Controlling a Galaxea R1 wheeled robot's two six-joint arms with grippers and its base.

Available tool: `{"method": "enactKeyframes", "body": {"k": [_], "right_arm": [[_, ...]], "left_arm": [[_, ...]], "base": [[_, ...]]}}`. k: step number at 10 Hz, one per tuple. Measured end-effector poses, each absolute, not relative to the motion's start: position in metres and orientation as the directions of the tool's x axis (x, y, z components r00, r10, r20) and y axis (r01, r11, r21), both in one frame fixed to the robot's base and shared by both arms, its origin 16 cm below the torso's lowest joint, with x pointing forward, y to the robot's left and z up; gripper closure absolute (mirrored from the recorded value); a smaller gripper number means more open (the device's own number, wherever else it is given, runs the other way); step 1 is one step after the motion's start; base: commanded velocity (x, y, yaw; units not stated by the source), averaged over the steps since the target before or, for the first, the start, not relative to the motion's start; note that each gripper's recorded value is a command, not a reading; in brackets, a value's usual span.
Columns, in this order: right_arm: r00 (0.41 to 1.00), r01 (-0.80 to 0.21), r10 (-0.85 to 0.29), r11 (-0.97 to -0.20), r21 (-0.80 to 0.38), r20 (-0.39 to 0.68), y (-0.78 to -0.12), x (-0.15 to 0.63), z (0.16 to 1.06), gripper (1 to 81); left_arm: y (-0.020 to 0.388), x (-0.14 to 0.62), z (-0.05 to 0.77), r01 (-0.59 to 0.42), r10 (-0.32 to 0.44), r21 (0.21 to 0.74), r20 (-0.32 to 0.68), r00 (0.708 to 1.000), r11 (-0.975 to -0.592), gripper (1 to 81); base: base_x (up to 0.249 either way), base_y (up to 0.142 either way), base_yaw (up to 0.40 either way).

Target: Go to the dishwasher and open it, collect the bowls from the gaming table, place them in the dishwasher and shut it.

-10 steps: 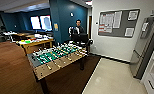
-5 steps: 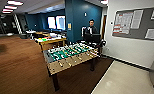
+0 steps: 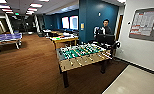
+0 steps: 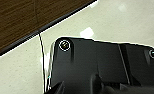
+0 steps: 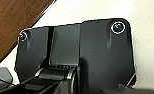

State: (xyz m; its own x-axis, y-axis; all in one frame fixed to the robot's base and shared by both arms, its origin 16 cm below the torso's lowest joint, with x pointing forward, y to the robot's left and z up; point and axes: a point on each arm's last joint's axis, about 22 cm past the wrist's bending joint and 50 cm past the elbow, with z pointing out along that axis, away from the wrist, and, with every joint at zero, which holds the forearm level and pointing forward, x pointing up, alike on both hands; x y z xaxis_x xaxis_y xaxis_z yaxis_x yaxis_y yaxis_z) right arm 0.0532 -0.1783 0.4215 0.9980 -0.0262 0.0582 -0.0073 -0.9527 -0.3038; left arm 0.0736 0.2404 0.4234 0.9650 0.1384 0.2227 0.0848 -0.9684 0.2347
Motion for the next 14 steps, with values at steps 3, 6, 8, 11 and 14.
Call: {"method": "enactKeyframes", "body": {"k": [3, 6, 8, 11, 14], "right_arm": [[0.998, -0.008, -0.026, -0.953, -0.304, 0.057, -0.1779, 0.0517, 0.4213, 1.0], [0.998, -0.008, -0.026, -0.953, -0.304, 0.056, -0.1772, 0.0513, 0.4213, 1.0], [0.998, -0.008, -0.026, -0.953, -0.303, 0.056, -0.1777, 0.0513, 0.4212, 1.0], [0.998, -0.008, -0.026, -0.953, -0.303, 0.057, -0.1776, 0.0517, 0.4212, 1.0], [0.998, -0.008, -0.026, -0.953, -0.303, 0.056, -0.1777, 0.0513, 0.4212, 1.0]], "left_arm": [[0.2407, 0.0728, 0.4233, 0.085, 0.138, 0.234, 0.221, 0.966, -0.968, 1.0], [0.2407, 0.0729, 0.4233, 0.085, 0.138, 0.234, 0.221, 0.965, -0.968, 1.0], [0.2407, 0.0724, 0.4232, 0.085, 0.138, 0.234, 0.220, 0.966, -0.968, 1.0], [0.2419, 0.0724, 0.4231, 0.086, 0.138, 0.232, 0.220, 0.966, -0.969, 1.0], [0.2421, 0.0732, 0.4232, 0.086, 0.138, 0.232, 0.222, 0.965, -0.969, 1.0]], "base": [[0.000, 0.000, 0.363], [0.000, 0.000, 0.363], [0.000, 0.000, 0.362], [0.000, 0.000, 0.363], [0.000, 0.000, 0.363]]}}
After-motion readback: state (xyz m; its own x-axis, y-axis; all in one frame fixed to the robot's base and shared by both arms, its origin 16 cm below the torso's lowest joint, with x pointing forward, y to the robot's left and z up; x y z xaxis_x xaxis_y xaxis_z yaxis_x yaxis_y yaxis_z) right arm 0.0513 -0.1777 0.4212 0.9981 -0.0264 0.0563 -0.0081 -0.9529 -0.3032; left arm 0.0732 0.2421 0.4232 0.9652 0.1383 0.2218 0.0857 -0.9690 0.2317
